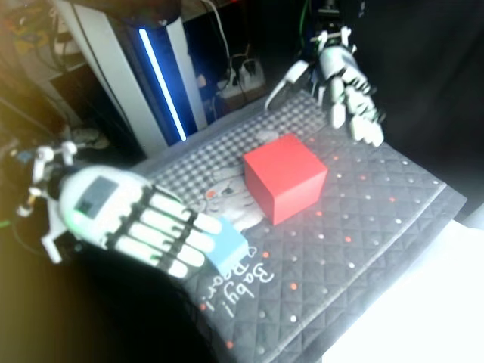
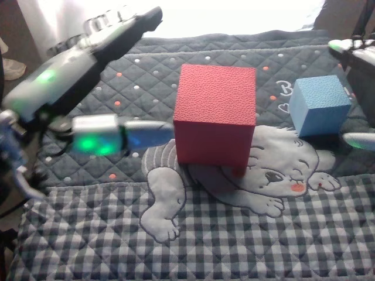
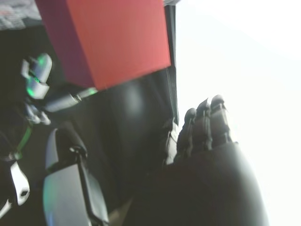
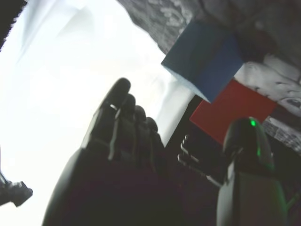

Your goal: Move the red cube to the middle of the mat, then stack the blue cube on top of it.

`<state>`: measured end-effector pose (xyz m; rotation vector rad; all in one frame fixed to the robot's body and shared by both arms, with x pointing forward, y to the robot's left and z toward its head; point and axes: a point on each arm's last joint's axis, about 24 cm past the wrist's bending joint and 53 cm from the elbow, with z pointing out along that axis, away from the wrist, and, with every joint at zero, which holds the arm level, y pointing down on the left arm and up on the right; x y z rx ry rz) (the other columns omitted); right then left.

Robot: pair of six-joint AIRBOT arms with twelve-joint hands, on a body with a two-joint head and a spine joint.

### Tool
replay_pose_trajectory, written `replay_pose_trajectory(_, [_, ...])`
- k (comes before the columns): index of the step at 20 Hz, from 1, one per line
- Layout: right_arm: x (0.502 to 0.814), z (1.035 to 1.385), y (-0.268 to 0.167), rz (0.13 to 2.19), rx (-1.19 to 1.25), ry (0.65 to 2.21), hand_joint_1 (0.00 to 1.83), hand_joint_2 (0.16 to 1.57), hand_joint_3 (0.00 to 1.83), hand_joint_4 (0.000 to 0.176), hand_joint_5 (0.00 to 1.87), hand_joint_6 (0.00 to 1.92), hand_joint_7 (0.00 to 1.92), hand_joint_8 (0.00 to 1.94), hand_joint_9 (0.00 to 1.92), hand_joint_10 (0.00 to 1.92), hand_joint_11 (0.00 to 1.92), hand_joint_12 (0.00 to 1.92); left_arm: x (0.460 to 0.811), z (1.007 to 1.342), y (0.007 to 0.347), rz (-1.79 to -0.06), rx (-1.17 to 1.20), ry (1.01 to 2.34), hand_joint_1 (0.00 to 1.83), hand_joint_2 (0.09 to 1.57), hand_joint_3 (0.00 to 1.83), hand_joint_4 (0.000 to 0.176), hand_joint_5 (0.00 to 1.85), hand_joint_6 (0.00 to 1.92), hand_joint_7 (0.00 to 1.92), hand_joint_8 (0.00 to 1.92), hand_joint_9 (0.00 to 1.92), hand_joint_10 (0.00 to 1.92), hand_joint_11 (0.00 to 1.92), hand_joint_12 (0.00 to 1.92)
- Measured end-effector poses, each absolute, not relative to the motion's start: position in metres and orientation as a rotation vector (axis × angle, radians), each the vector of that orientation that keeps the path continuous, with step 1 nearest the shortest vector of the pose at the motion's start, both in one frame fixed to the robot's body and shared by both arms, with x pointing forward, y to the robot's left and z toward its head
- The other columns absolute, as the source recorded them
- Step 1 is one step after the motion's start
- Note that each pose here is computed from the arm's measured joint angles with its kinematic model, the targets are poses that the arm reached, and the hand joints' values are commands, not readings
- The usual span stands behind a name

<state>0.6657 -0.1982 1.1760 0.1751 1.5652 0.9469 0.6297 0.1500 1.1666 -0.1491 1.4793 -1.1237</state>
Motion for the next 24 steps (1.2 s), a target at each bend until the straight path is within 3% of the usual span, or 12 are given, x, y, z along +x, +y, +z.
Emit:
replay_pose_trajectory(2, [0.678, 1.172, -0.191, 0.955, 0.192, 1.571, 0.86, 1.14, 0.0, 0.0, 0.0, 0.0, 0.1, 0.01, 0.03, 0.21, 0.0, 0.78, 0.624, 1.165, 0.167, -1.102, -0.183, 1.461, 0.66, 0.9, 0.02, 0.088, 0.0, 0.0, 0.0, 0.0, 0.0, 0.0, 0.0, 0.0])
replay_pose_trajectory(6, [0.692, 1.151, -0.191, 0.935, 0.241, 1.637, 0.93, 1.11, 0.0, 0.0, 0.0, 0.0, 0.07, 0.01, 0.0, 0.13, 0.0, 0.33, 0.622, 1.171, 0.188, -1.081, -0.247, 1.402, 0.59, 0.9, 0.01, 0.099, 0.0, 0.0, 0.0, 0.0, 0.0, 0.0, 0.0, 0.0])
replay_pose_trajectory(8, [0.703, 1.146, -0.192, 0.92, 0.26, 1.658, 0.98, 1.13, 0.0, 0.0, 0.01, 0.95, 0.25, 0.1, 0.0, 0.68, 0.0, 0.93, 0.617, 1.174, 0.186, -1.094, -0.232, 1.384, 0.57, 0.89, 0.0, 0.109, 0.0, 0.0, 0.0, 0.0, 0.0, 0.0, 0.0, 0.0])
replay_pose_trajectory(9, [0.707, 1.146, -0.193, 0.916, 0.268, 1.662, 0.98, 1.13, 0.0, 0.0, 0.01, 0.95, 0.25, 0.1, 0.0, 0.68, 0.0, 0.93, 0.615, 1.174, 0.184, -1.1, -0.229, 1.385, 0.57, 0.89, 0.0, 0.109, 0.0, 0.0, 0.0, 0.0, 0.0, 0.0, 0.0, 0.0])
replay_pose_trajectory(10, [0.71, 1.143, -0.192, 0.91, 0.27, 1.674, 1.07, 1.36, 0.0, 0.0, 0.55, 1.55, 0.57, 1.7, 0.64, 1.86, 0.66, 1.88, 0.613, 1.172, 0.184, -1.102, -0.229, 1.388, 0.61, 0.9, 0.0, 0.118, 0.0, 0.0, 0.0, 0.0, 0.0, 0.0, 0.0, 0.0])
replay_pose_trajectory(11, [0.711, 1.141, -0.19, 0.911, 0.271, 1.683, 1.04, 1.36, 0.0, 0.0, 0.59, 1.62, 0.86, 1.89, 0.99, 1.91, 1.03, 1.91, 0.612, 1.172, 0.184, -1.101, -0.227, 1.388, 0.6, 0.9, 0.0, 0.119, 0.0, 0.0, 0.0, 0.0, 0.0, 0.0, 0.0, 0.0])
replay_pose_trajectory(12, [0.712, 1.145, -0.185, 0.904, 0.25, 1.679, 1.04, 1.36, 0.0, 0.0, 0.59, 1.62, 0.86, 1.89, 0.99, 1.91, 1.03, 1.91, 0.613, 1.172, 0.187, -1.097, -0.238, 1.384, 0.6, 0.9, 0.0, 0.119, 0.0, 0.0, 0.0, 0.0, 0.0, 0.0, 0.0, 0.0])
replay_pose_trajectory(13, [0.712, 1.15, -0.181, 0.904, 0.226, 1.673, 1.43, 1.3, 0.0, 0.0, 1.23, 1.91, 1.35, 1.94, 1.45, 1.92, 1.55, 1.92, 0.614, 1.173, 0.191, -1.089, -0.248, 1.376, 0.6, 0.9, 0.0, 0.112, 0.0, 0.0, 0.0, 0.0, 0.0, 0.0, 0.0, 0.0])
replay_pose_trajectory(18, [0.697, 1.178, -0.186, 0.889, 0.14, 1.646, 1.49, 1.28, 0.0, 0.0, 1.18, 1.92, 1.32, 1.94, 1.41, 1.92, 1.51, 1.92, 0.613, 1.173, 0.202, -1.066, -0.265, 1.365, 0.68, 0.94, 0.02, 0.103, 0.0, 0.0, 0.0, 0.0, 0.0, 0.0, 0.0, 0.0])
replay_pose_trajectory(20, [0.689, 1.196, -0.194, 0.888, 0.126, 1.609, 1.49, 1.3, 0.0, 0.0, 1.18, 1.92, 1.32, 1.94, 1.44, 1.92, 1.53, 1.92, 0.613, 1.173, 0.202, -1.067, -0.262, 1.363, 0.66, 0.94, 0.01, 0.139, 0.0, 0.0, 0.0, 0.0, 0.0, 0.0, 0.0, 0.0])
replay_pose_trajectory(23, [0.675, 1.225, -0.194, 0.932, 0.09, 1.523, 1.47, 1.33, 0.0, 0.0, 1.13, 1.92, 1.33, 1.94, 1.44, 1.92, 1.5, 1.92, 0.612, 1.173, 0.204, -1.064, -0.267, 1.361, 0.67, 0.95, 0.02, 0.138, 0.0, 0.0, 0.0, 0.0, 0.0, 0.0, 0.0, 0.0])
replay_pose_trajectory(24, [0.67, 1.233, -0.192, 0.942, 0.069, 1.496, 1.53, 1.36, 0.0, 0.0, 1.02, 1.92, 1.33, 1.94, 1.45, 1.92, 1.52, 1.92, 0.612, 1.173, 0.204, -1.063, -0.267, 1.359, 0.74, 0.95, 0.01, 0.107, 0.0, 0.0, 0.0, 0.0, 0.0, 0.0, 0.0, 0.0])
